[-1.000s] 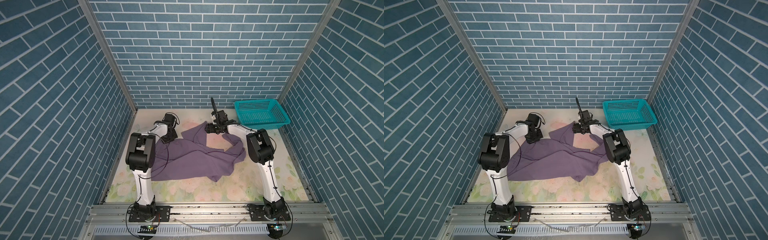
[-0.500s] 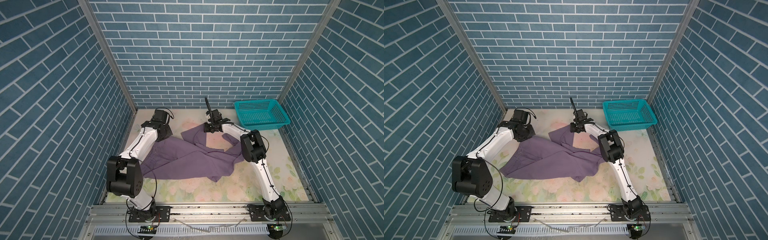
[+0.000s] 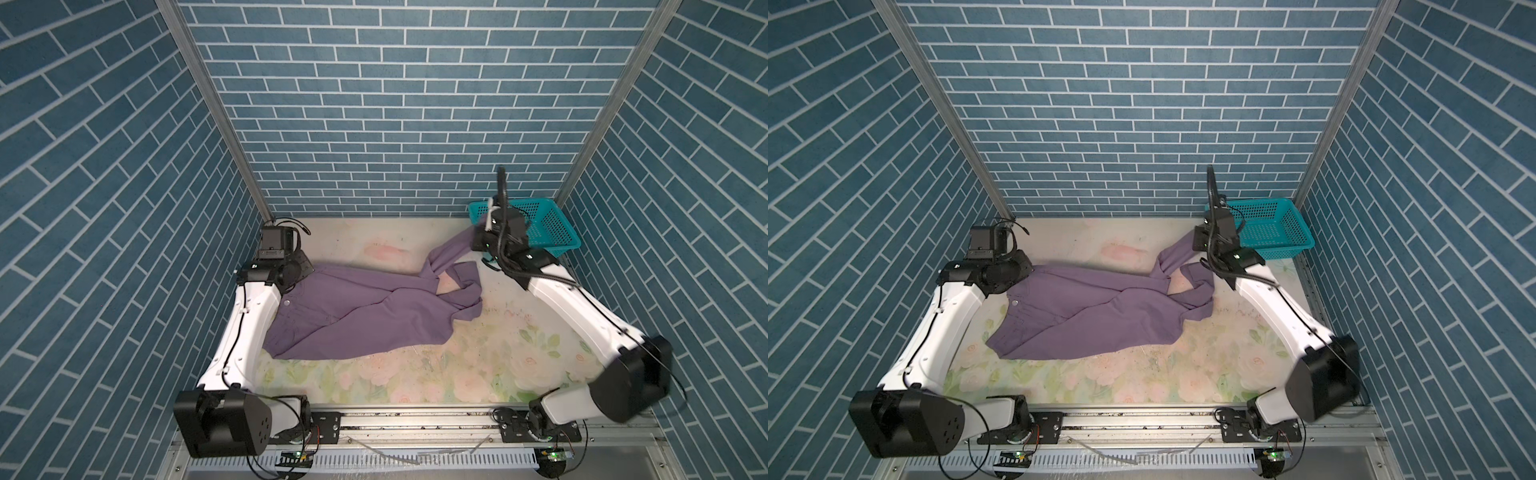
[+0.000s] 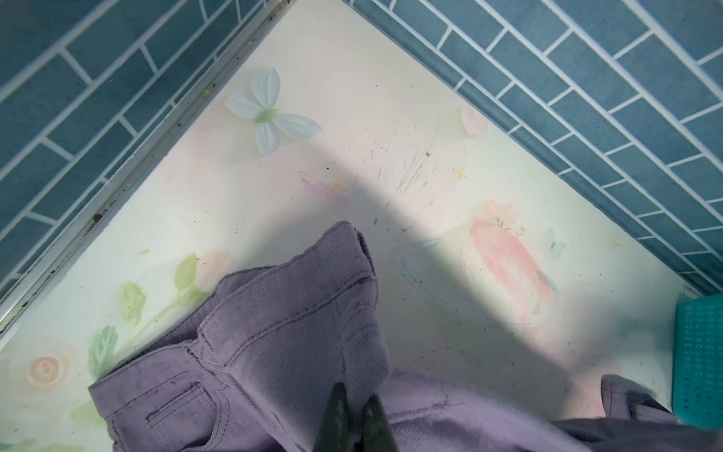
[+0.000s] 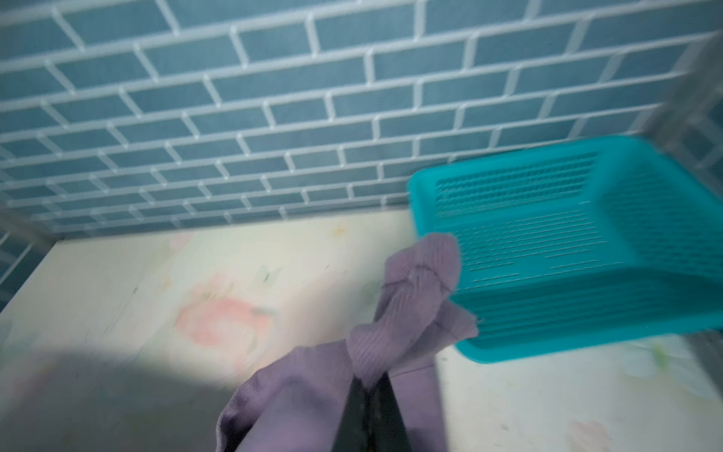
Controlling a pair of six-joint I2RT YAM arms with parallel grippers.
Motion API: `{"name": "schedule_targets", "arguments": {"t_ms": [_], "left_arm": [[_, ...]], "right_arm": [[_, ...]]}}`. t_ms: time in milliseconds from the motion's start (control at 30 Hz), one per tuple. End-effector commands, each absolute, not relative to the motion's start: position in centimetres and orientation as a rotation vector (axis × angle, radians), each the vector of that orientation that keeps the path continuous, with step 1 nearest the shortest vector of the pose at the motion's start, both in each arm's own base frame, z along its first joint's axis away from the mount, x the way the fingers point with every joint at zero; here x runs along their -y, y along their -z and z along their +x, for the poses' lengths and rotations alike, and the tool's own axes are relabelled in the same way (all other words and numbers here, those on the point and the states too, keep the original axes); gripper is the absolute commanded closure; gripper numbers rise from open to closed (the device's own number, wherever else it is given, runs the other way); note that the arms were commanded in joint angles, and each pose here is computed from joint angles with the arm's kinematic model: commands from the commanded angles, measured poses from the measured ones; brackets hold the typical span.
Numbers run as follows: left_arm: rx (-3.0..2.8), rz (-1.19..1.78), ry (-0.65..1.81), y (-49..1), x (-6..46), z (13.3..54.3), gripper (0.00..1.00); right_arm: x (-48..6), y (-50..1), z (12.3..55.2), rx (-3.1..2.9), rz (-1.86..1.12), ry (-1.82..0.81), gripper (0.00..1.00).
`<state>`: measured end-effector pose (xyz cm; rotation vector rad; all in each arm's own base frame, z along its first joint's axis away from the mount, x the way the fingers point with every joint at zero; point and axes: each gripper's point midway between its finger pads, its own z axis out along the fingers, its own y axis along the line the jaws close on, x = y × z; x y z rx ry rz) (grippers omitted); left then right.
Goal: Fold and stack the trousers
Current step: Flatten out the trousers at the center of the table.
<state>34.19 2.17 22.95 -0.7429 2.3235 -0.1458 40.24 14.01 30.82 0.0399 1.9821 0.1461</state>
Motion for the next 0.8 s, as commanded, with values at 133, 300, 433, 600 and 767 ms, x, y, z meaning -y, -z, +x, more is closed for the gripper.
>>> {"name": "schedule_targets", "arguments": {"t_ms": [133,300,433,600,767], "left_arm": [[-2.337,-0.749,0.128,-22.6,-2.7,32.7,1.00],[-2.315,-0.750,0.118,-23.5,-3.0,32.2,1.00],[-2.284,-0.762,0.074,-24.9,-4.1,32.1,1.00],[-2.234,-0.803,0.096,-26.3,-5.3,33.4,1.00],[-2.220,-0.809,0.111,-26.5,-5.5,35.7,1.00]], "right_arm": [[0.5,-32.5,28.4,-1.816,0.441,0.300,1.00],[6.8,-36.4,21.2,-1.619,0.610,0.450,1.00],[8.3,-38.2,19.7,-1.553,0.631,0.539,1.00],[6.9,-38.7,22.8,-1.560,0.579,0.546,1.00],[5.0,-36.7,28.7,-1.665,0.519,0.543,1.00]]}}
